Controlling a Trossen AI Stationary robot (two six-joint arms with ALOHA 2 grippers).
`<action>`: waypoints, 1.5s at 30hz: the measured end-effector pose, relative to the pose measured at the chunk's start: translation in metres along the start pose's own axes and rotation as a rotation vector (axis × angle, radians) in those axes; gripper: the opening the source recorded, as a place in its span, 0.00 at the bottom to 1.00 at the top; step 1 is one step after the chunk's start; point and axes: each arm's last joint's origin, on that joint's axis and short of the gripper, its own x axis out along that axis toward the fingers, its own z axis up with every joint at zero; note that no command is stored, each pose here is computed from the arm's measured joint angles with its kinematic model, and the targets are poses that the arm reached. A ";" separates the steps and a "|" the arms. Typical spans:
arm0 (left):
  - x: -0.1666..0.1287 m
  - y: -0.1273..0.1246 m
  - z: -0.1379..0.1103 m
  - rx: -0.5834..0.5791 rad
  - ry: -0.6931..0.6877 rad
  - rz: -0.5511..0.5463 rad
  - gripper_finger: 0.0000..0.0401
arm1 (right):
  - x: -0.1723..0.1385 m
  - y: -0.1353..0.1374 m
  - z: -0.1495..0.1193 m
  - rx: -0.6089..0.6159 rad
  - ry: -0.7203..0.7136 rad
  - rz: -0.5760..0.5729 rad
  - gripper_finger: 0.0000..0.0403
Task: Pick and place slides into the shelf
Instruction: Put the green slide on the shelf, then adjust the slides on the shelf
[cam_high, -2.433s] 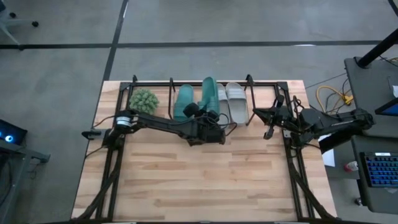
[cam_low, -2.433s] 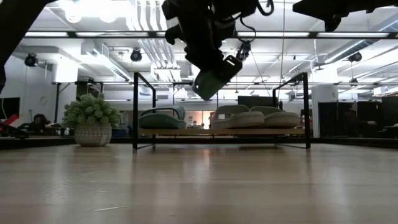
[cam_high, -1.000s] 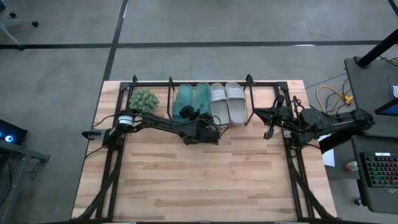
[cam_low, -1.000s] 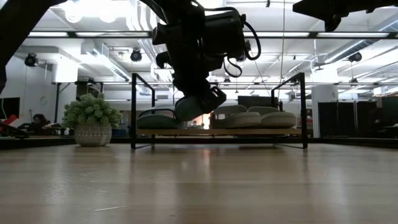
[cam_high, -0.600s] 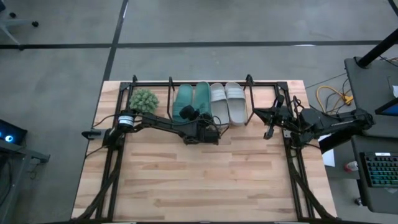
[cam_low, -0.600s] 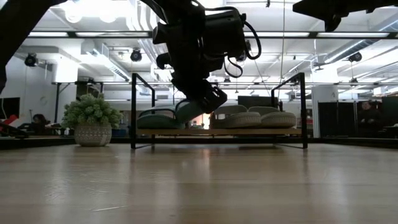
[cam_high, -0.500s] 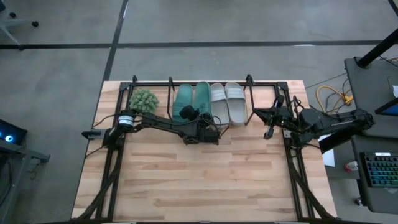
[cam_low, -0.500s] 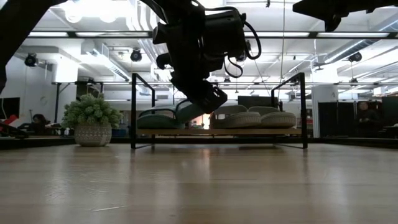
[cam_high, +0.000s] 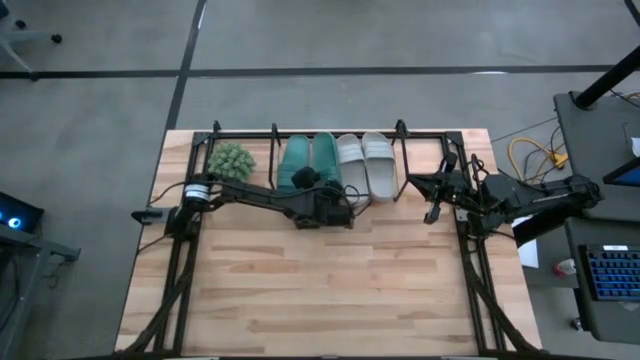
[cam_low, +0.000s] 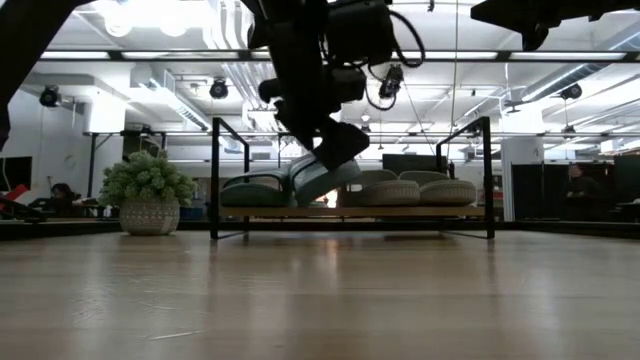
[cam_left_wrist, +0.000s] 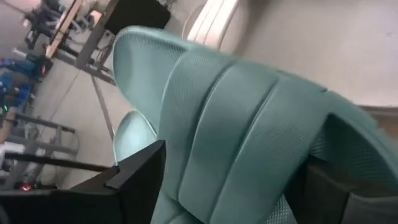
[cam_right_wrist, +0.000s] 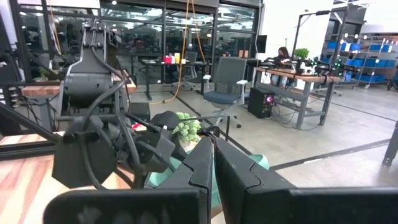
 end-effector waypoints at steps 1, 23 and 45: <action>-0.001 0.001 0.002 0.019 -0.005 -0.002 0.70 | 0.000 0.000 0.000 0.000 0.000 0.000 0.02; -0.004 0.014 0.007 0.032 0.064 -0.176 0.72 | 0.000 0.000 0.000 -0.003 0.002 0.000 0.02; -0.055 0.083 0.030 0.014 -0.055 -0.234 0.72 | 0.003 0.002 -0.005 -0.061 0.040 0.004 0.02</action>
